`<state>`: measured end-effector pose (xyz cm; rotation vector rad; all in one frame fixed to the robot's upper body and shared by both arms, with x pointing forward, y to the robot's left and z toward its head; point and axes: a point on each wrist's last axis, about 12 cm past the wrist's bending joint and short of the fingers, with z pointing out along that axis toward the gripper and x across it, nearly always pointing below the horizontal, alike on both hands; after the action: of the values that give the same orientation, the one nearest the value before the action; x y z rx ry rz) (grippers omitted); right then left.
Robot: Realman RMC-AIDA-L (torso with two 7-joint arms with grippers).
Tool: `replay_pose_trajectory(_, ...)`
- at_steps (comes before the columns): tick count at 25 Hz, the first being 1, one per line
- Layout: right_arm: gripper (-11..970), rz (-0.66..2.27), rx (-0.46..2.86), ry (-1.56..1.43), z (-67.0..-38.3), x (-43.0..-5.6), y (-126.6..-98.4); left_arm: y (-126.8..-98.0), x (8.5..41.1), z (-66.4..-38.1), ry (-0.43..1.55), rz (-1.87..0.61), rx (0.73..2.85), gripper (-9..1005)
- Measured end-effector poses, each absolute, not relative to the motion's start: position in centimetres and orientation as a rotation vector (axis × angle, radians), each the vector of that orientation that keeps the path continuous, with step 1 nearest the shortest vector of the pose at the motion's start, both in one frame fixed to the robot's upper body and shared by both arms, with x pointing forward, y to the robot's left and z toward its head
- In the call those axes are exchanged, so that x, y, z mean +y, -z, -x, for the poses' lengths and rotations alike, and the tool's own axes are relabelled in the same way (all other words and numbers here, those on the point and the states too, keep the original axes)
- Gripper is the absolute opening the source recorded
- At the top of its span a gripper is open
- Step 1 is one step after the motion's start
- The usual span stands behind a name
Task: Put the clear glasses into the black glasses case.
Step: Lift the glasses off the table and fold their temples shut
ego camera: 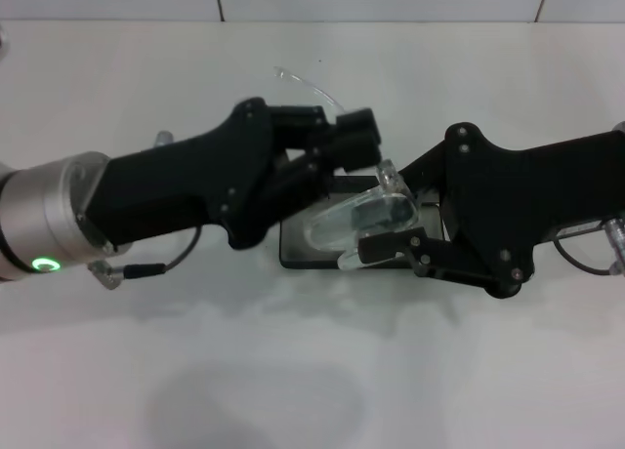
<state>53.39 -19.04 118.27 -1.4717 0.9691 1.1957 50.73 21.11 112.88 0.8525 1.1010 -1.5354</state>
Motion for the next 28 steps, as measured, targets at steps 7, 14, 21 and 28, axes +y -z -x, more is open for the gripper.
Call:
replay_pose_trajectory(7,121,1.445,0.966,-1.165,-53.0,-20.0,-117.8,-113.2,24.6,-50.9,1.405,-0.671,1.076,122)
replay_pose_trajectory(14,121,1.391,0.738,-1.082,-51.1,-21.9,-118.3,-112.5,28.3,-50.2,1.275,-0.49,1.107,122)
replay_pose_trajectory(21,121,1.451,0.481,-1.127,-50.3,-21.3,-119.6,-111.8,26.4,-51.6,1.335,-0.464,1.205,121)
replay_pose_trajectory(28,121,1.462,0.456,-1.162,-51.6,-19.4,-119.3,-112.0,22.0,-52.9,1.487,-0.588,1.225,121)
